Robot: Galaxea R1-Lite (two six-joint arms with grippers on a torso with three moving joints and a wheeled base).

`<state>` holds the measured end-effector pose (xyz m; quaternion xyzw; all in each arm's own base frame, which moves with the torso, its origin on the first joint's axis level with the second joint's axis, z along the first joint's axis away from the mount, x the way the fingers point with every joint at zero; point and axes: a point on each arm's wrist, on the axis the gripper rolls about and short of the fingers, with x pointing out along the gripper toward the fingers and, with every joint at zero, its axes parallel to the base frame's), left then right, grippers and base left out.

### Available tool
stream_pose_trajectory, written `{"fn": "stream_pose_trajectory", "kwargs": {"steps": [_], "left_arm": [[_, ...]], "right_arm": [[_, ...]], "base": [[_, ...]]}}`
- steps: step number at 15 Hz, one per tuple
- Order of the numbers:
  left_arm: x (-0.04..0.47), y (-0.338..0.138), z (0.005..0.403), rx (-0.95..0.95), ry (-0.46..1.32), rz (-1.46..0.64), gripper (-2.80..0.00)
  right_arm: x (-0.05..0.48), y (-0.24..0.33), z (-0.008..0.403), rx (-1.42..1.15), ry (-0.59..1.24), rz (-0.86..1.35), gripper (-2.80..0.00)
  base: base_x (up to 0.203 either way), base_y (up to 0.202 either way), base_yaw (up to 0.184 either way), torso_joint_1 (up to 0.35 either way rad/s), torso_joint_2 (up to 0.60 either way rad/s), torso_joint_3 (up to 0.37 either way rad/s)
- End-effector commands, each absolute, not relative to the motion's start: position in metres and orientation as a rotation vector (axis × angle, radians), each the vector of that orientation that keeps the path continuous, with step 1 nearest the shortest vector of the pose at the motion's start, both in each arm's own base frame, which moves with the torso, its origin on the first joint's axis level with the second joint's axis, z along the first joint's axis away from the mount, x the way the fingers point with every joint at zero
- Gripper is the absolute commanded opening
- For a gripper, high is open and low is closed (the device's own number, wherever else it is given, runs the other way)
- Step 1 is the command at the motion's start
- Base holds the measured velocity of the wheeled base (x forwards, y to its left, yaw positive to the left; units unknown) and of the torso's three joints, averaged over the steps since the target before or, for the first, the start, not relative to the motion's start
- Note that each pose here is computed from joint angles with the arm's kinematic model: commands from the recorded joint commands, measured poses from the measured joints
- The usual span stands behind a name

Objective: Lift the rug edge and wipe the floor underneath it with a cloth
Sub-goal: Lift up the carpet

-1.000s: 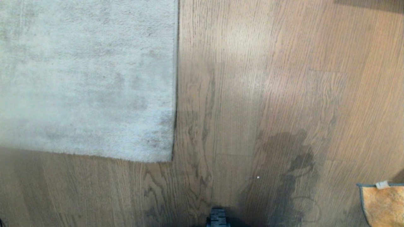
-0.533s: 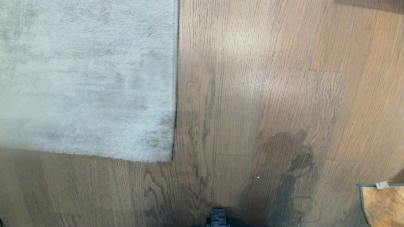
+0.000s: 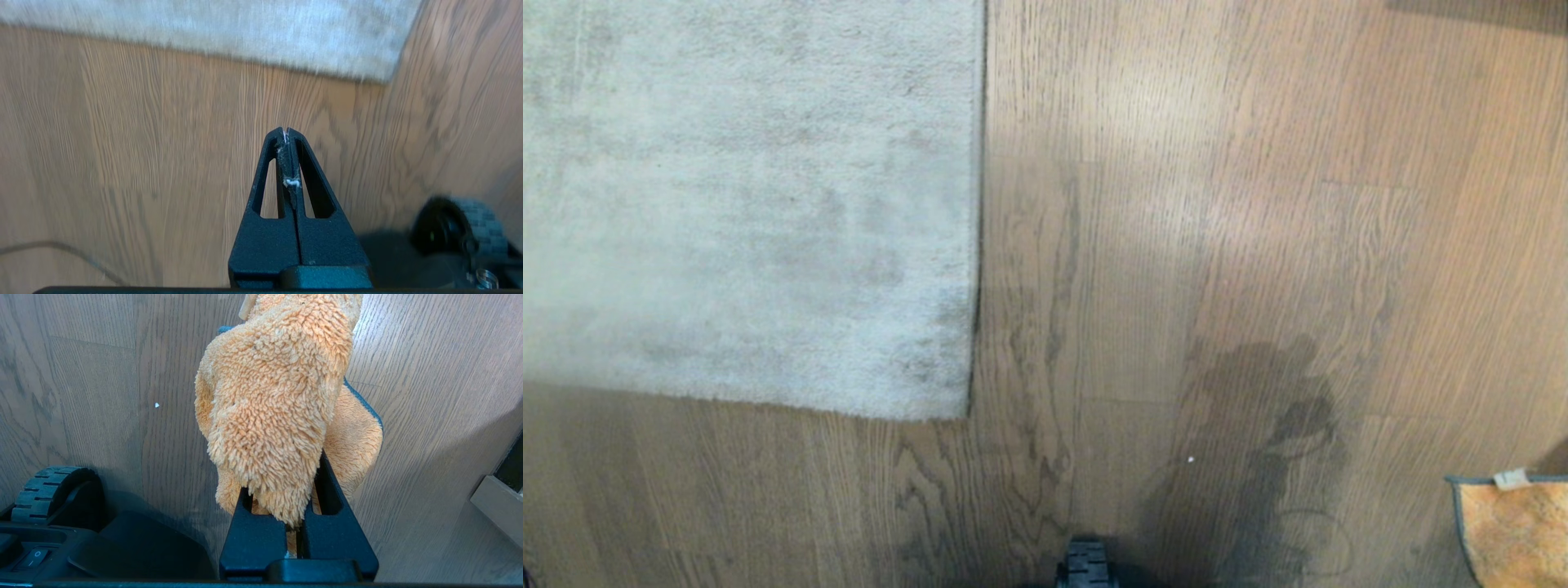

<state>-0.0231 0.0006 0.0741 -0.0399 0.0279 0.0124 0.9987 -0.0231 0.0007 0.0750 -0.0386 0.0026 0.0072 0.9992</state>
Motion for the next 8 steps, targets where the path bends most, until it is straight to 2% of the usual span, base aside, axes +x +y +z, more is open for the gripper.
{"fn": "stream_pose_trajectory", "kwargs": {"steps": [1, 8], "left_arm": [[-0.018, 0.001, 0.077, -0.079, 0.132, 0.027, -2.80], [-0.008, 0.001, 0.079, -0.071, 0.269, 0.009, -2.80]], "right_arm": [[-0.023, 0.001, 0.075, -0.078, 0.007, 0.014, -2.80], [-0.023, 0.001, 0.075, -0.078, 0.007, 0.016, -2.80]], "base": [[0.000, 0.000, 0.000, 0.000, 0.00, 0.000], [0.000, 0.000, 0.000, 0.000, 0.00, 0.000]]}}
